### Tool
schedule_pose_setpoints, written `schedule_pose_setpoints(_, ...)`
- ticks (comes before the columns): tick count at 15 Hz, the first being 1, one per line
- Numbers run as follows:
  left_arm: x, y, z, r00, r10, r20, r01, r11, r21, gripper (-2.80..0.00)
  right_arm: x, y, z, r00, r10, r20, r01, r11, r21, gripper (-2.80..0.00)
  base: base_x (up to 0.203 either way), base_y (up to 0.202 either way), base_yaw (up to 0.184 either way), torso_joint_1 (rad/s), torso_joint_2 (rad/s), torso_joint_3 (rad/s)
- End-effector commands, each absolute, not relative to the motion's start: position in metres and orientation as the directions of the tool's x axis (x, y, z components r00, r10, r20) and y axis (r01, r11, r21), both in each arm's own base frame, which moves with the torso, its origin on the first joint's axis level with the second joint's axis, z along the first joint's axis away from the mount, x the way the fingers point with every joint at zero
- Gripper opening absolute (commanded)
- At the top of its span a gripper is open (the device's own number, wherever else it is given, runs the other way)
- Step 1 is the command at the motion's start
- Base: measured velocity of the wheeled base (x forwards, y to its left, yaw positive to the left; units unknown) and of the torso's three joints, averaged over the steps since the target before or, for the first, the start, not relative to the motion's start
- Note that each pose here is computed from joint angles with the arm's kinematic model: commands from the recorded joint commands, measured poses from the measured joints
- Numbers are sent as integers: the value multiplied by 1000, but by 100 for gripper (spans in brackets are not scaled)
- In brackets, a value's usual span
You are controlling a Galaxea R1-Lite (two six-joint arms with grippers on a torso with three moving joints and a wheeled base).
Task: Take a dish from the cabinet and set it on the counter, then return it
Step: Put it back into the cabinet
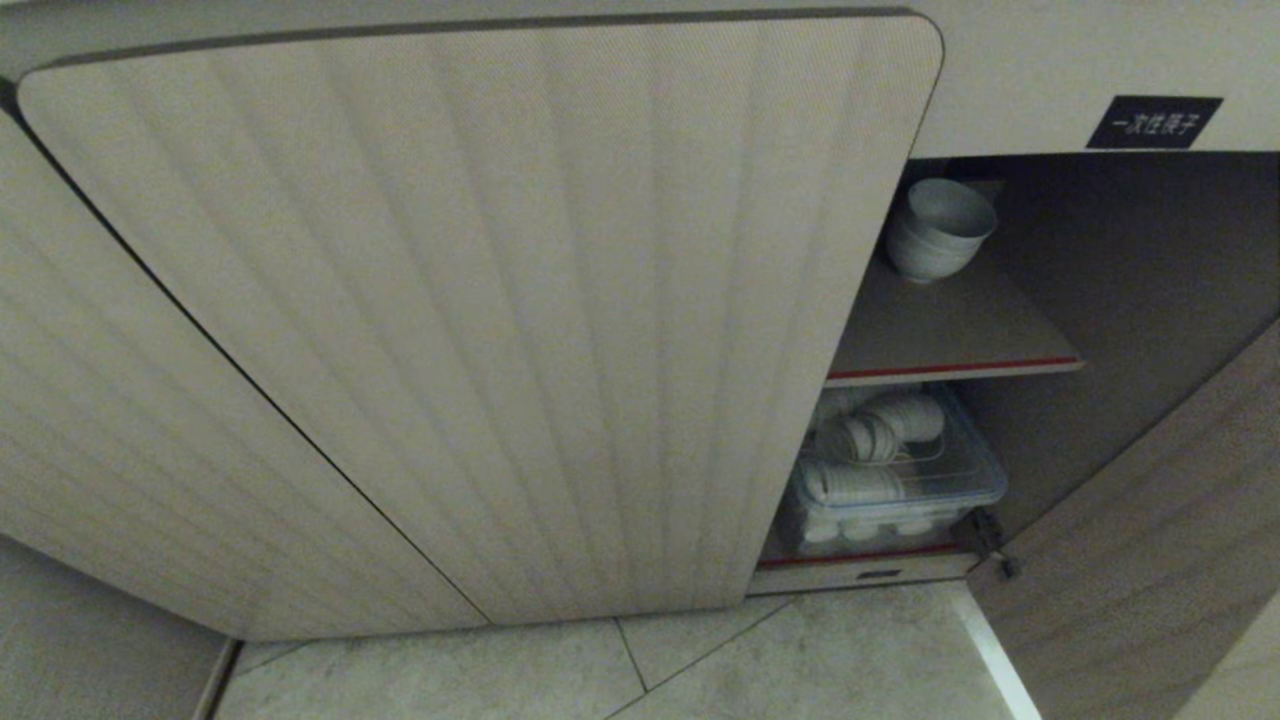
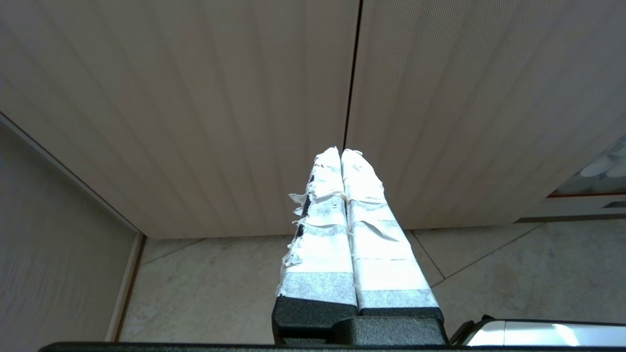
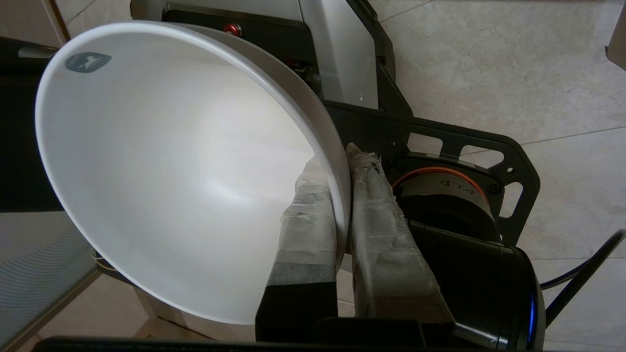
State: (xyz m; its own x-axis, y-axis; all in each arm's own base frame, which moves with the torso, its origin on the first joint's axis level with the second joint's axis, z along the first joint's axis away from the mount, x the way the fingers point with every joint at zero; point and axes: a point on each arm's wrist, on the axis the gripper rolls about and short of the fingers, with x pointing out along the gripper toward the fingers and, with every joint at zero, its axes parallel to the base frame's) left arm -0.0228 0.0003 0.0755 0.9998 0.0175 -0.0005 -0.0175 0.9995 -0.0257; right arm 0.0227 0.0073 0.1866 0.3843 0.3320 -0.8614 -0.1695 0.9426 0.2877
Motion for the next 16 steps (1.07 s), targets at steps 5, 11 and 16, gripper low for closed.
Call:
schedule_pose_setpoints(5, -23, 0, 75, 1000, 18, 0, -18, 999, -26, -280, 23, 7, 185, 377, 333, -865, -169, 942, 289, -280, 0, 0, 0, 0, 0, 0)
schedule_pose_setpoints(11, -23, 0, 75, 1000, 18, 0, -18, 999, -27, -280, 24, 7, 175, 363, 327, -872, -221, 940, 260, -280, 0, 0, 0, 0, 0, 0)
schedule_pose_setpoints(16, -23, 0, 75, 1000, 18, 0, -18, 999, -26, -280, 36, 7, 171, 393, 325, -860, -224, 941, 253, -280, 0, 0, 0, 0, 0, 0)
